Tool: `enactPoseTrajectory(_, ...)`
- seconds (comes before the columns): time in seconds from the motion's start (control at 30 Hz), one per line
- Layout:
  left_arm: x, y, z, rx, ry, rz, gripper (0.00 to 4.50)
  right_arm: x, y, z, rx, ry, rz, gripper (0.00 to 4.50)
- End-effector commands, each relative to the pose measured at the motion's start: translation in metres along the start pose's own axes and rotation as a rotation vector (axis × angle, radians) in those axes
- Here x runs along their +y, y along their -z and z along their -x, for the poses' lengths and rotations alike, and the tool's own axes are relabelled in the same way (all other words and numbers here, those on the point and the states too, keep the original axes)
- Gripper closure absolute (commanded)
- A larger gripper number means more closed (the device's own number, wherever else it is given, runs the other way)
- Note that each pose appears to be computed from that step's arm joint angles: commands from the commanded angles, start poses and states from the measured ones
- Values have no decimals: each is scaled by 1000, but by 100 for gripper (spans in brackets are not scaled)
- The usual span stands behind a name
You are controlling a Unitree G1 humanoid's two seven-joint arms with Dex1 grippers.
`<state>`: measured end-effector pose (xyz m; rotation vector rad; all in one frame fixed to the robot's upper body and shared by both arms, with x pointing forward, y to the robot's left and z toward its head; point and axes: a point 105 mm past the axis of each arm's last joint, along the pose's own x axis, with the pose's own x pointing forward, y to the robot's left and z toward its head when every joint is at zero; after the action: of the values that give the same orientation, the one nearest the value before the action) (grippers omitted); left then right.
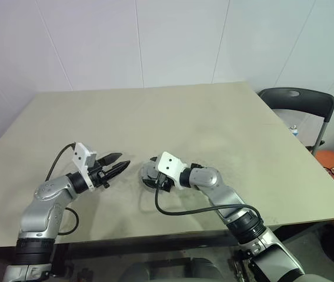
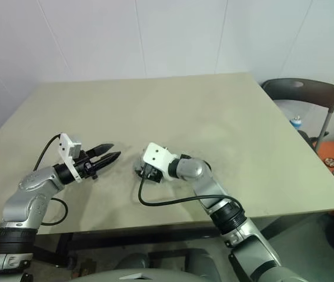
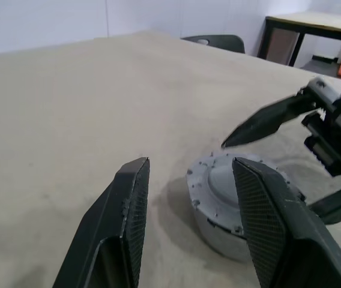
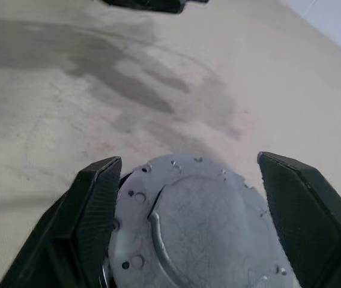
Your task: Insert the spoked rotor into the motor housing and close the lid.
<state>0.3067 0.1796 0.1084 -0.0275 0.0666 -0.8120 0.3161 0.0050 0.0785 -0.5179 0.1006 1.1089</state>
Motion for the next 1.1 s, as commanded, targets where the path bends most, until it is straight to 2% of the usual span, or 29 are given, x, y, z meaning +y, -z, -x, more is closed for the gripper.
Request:
enactPoseTrajectory(0.03, 0, -11, -5, -33, 7, -33, 216, -6, -3, -5, -14, 28, -20, 84)
enactPoseTrajectory(0.23, -1, -10, -6, -33, 11, -35, 216, -14, 7, -5, 1, 88, -94, 84)
enactPoseTrajectory(0.53, 0, -9, -12, -43, 16, -39, 216, -28, 4, 1, -10, 157, -120, 84)
enactPoseTrajectory(0.73, 3, -11, -15, -54, 14, -39, 216, -22, 17, 5, 31, 132, -150, 84)
enactPoseTrajectory(0.9, 3, -12, -14, -62, 3, -43, 216, -14, 25, 4, 52, 93, -364, 84)
enactPoseTrajectory(1.1, 3, -10, -10, -59, -8, -45, 216, -13, 25, 4, 61, 79, -351, 84)
